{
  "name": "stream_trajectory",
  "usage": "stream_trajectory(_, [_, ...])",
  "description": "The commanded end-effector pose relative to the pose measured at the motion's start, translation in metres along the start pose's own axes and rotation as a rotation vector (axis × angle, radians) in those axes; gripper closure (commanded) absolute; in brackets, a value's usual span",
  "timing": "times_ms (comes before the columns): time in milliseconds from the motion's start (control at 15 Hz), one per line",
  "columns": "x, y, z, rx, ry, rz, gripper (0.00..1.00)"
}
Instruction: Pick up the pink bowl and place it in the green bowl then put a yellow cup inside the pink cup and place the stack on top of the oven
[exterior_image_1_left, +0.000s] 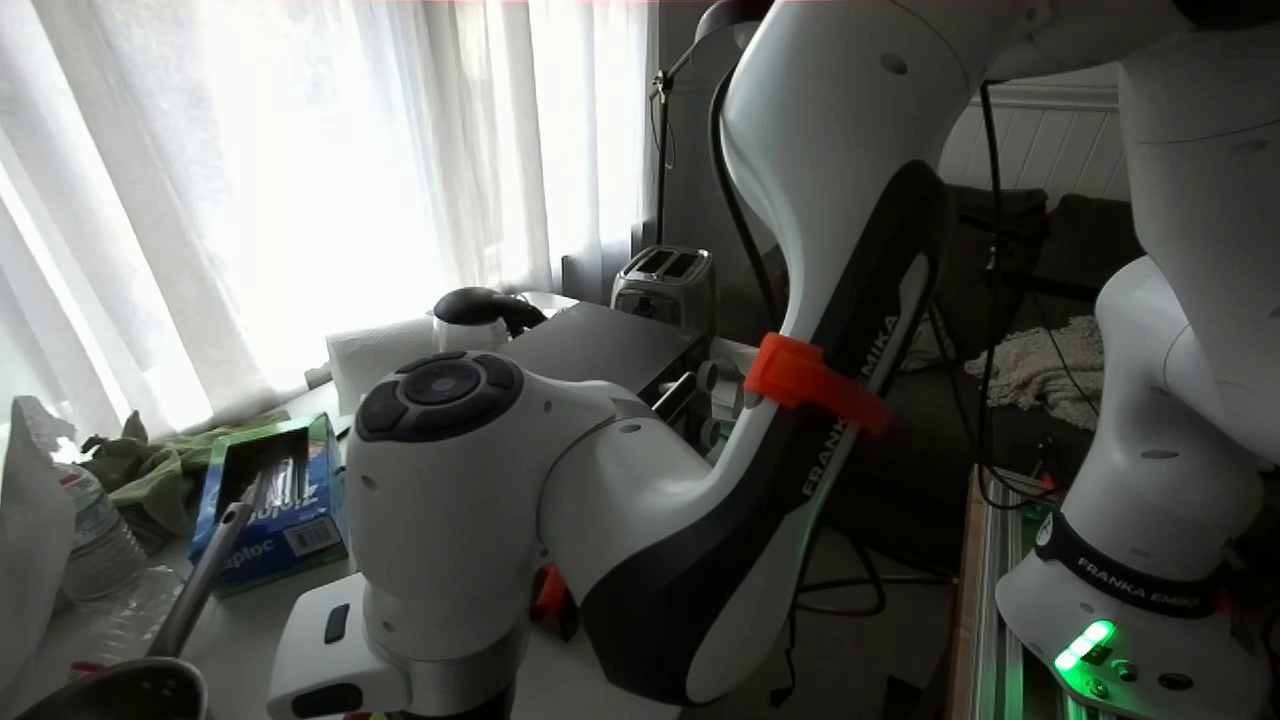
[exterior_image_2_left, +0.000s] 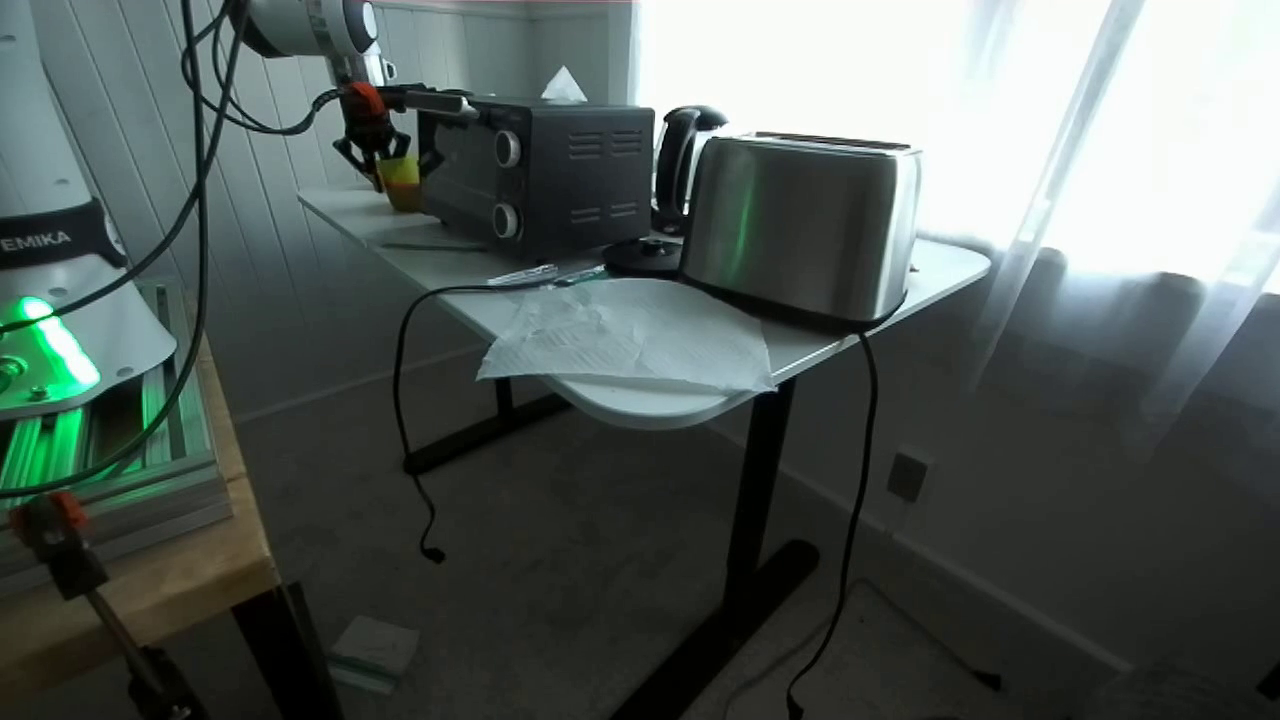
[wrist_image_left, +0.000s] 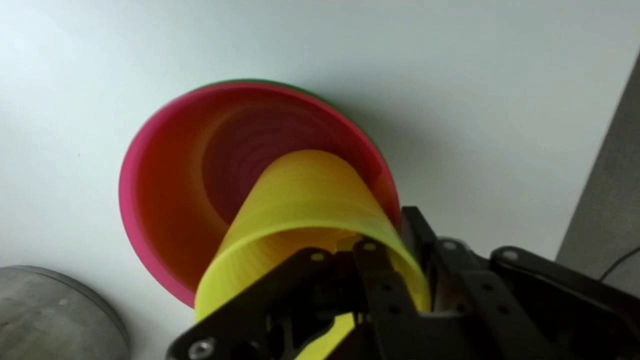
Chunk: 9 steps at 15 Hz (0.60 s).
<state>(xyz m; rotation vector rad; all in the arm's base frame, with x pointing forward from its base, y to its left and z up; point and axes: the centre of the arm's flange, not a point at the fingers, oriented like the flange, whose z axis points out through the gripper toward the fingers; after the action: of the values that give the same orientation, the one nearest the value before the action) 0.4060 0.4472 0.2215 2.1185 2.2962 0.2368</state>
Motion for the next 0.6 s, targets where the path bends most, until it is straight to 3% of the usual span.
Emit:
stream_trajectory(0, [-0.001,-0.002,0.005,0.013,0.005,0.03,1.0])
stream_trajectory(267, [-0.004,-0.001,-0.009,-0.006,0.009,0.035,0.98])
stream_trajectory(533, [-0.01,0.003,-0.055,-0.071,0.029,0.04,0.98])
